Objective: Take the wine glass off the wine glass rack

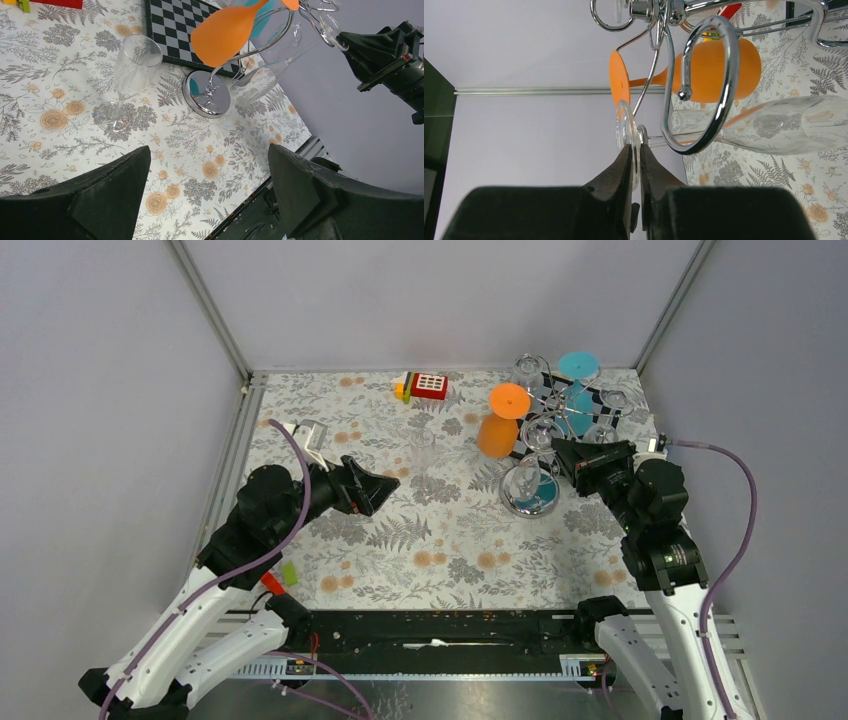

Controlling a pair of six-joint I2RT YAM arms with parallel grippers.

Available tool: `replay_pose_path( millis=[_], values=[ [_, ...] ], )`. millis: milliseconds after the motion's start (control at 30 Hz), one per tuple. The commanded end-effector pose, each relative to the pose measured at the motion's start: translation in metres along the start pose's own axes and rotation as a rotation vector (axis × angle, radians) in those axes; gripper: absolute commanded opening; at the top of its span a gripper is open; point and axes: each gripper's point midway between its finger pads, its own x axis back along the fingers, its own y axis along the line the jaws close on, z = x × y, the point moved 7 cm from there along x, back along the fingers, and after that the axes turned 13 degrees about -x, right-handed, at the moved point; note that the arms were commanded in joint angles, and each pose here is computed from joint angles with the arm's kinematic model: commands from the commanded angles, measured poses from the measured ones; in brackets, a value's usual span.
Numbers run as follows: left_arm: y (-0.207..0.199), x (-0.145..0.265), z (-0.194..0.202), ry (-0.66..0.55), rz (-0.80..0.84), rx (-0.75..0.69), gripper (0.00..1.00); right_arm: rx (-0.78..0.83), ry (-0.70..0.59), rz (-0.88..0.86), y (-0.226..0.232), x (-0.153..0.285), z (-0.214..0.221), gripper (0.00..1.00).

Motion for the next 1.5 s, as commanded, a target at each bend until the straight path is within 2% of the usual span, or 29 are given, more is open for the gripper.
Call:
replay_pose_path(
  millis=[0,300,533,867,1167,1467],
  values=[
    [-0.011,0.004,-0.029,-0.099,0.029,-0.002,0.93,0.014,0.033,-0.045,0.02,0.009,0.005,0.0],
    [-0.017,0.002,-0.041,-0.135,0.059,0.011,0.93,0.009,0.094,-0.103,0.036,0.019,0.012,0.0],
    [-0.017,-0.001,-0.04,-0.13,0.061,0.018,0.93,0.013,0.163,-0.1,0.038,0.01,0.018,0.0],
    [-0.017,0.0,-0.038,-0.135,0.069,0.018,0.94,0.017,0.184,-0.145,0.047,-0.005,0.019,0.0],
    [-0.017,0.0,-0.037,-0.132,0.074,0.023,0.94,0.061,0.081,-0.161,0.053,-0.015,0.008,0.0],
    [-0.018,0.0,-0.034,-0.122,0.085,0.039,0.94,0.113,-0.084,-0.151,0.057,0.002,-0.007,0.0]
  ],
)
